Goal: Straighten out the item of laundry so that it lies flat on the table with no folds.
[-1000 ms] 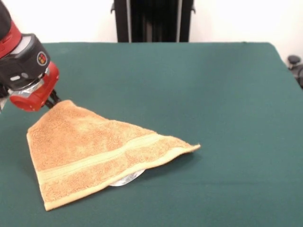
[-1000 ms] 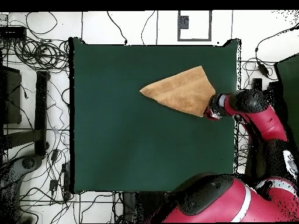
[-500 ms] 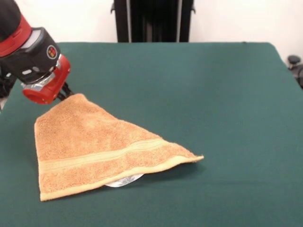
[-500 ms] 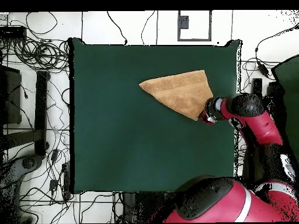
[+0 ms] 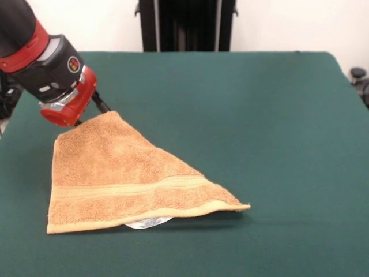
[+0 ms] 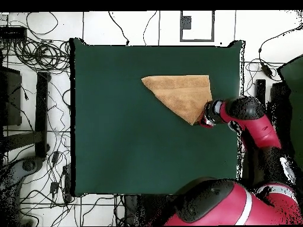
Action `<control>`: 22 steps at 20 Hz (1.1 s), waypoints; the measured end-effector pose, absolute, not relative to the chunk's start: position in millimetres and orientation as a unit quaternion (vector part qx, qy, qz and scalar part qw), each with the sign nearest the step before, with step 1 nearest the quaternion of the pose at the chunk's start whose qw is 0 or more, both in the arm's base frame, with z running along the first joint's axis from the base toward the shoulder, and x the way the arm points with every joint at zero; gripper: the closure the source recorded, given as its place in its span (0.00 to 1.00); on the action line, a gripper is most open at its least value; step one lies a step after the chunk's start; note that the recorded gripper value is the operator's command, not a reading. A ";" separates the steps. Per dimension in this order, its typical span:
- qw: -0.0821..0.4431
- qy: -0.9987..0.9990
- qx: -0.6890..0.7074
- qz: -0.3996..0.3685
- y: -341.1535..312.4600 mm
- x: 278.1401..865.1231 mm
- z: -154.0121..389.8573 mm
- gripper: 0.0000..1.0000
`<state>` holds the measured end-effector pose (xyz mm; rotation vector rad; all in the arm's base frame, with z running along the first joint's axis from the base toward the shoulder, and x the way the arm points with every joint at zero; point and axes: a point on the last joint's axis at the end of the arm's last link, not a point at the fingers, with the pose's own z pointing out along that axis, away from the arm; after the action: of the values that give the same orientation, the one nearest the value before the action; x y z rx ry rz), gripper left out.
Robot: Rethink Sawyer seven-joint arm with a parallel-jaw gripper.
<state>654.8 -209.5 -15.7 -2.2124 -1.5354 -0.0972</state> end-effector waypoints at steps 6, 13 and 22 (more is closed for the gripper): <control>0.219 -0.550 -0.805 -0.040 -208.7 655.2 -15.7 0.00; 0.138 -0.528 -0.834 -0.083 -221.4 658.3 -36.3 0.00; 0.094 -0.596 -0.783 -0.155 -233.7 654.8 -50.7 0.00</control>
<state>654.8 -233.7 -50.7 -2.3216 -1.7667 -0.4599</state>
